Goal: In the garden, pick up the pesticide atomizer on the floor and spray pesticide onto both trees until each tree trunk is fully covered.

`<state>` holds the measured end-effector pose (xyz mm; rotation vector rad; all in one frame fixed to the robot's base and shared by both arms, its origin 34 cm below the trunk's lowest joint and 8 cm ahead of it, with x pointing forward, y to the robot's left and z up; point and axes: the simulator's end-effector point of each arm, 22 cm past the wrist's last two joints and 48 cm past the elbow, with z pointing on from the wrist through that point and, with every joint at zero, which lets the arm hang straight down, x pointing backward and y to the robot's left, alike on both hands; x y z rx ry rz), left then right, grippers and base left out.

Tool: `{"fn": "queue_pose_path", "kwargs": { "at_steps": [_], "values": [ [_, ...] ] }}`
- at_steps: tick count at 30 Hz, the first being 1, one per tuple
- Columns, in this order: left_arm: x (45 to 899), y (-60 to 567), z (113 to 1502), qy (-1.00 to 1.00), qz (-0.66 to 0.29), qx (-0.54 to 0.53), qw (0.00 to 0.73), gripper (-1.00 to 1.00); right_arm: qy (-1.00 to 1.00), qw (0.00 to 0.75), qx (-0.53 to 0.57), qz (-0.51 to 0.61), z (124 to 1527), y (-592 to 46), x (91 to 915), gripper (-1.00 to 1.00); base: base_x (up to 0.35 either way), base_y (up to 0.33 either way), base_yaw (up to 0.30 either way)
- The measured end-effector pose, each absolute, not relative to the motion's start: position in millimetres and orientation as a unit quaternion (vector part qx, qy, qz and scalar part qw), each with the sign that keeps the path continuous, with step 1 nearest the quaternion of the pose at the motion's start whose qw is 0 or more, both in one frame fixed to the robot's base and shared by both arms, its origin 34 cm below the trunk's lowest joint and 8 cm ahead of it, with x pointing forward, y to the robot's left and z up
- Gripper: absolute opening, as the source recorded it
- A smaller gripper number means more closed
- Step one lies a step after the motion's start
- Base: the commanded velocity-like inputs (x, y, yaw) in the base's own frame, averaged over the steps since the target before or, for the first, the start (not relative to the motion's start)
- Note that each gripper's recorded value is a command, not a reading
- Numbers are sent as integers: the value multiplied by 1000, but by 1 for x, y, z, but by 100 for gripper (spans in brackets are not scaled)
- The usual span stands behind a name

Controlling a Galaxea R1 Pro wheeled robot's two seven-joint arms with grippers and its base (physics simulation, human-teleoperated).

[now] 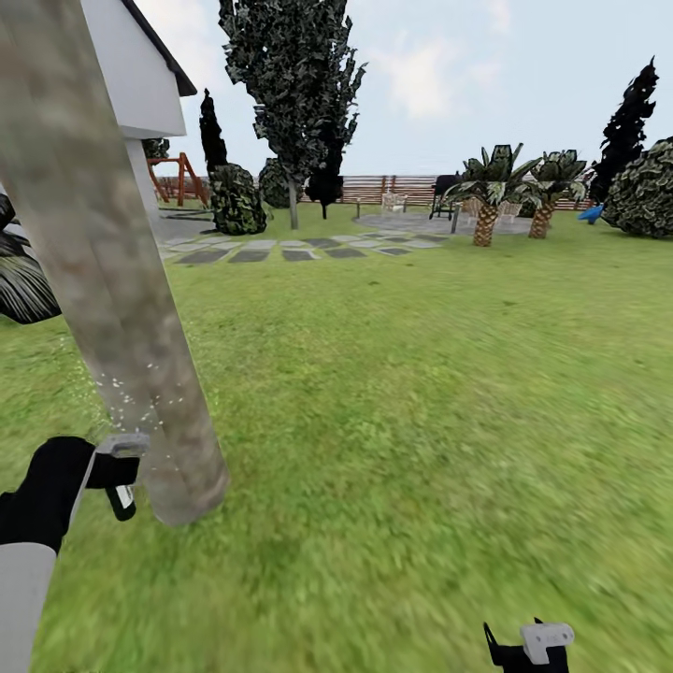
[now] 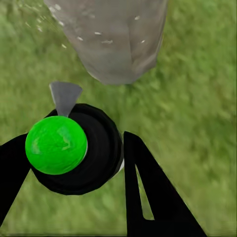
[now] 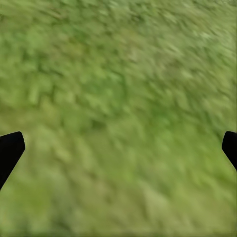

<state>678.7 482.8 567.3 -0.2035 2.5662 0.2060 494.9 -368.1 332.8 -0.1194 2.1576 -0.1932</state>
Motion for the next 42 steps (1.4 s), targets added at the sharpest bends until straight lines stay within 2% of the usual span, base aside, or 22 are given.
{"fn": "queue_pose_path", "kwargs": {
  "at_steps": [7,19,30,42],
  "values": [
    [667,475,549,960,74,-71,261,-100,880,467,-49,-79,333,-368,495,100,0,-22,257],
    [663,477,531,959,98,-66,258,-100,879,467,-48,-79,333,-368,495,100,131,-237,74],
    [663,477,530,959,100,-66,258,-100,879,467,-49,-79,333,-368,495,100,51,-265,265],
    [662,476,529,959,100,-66,257,-100,879,467,-49,-78,333,-368,495,100,148,-251,20]
  ]
}}
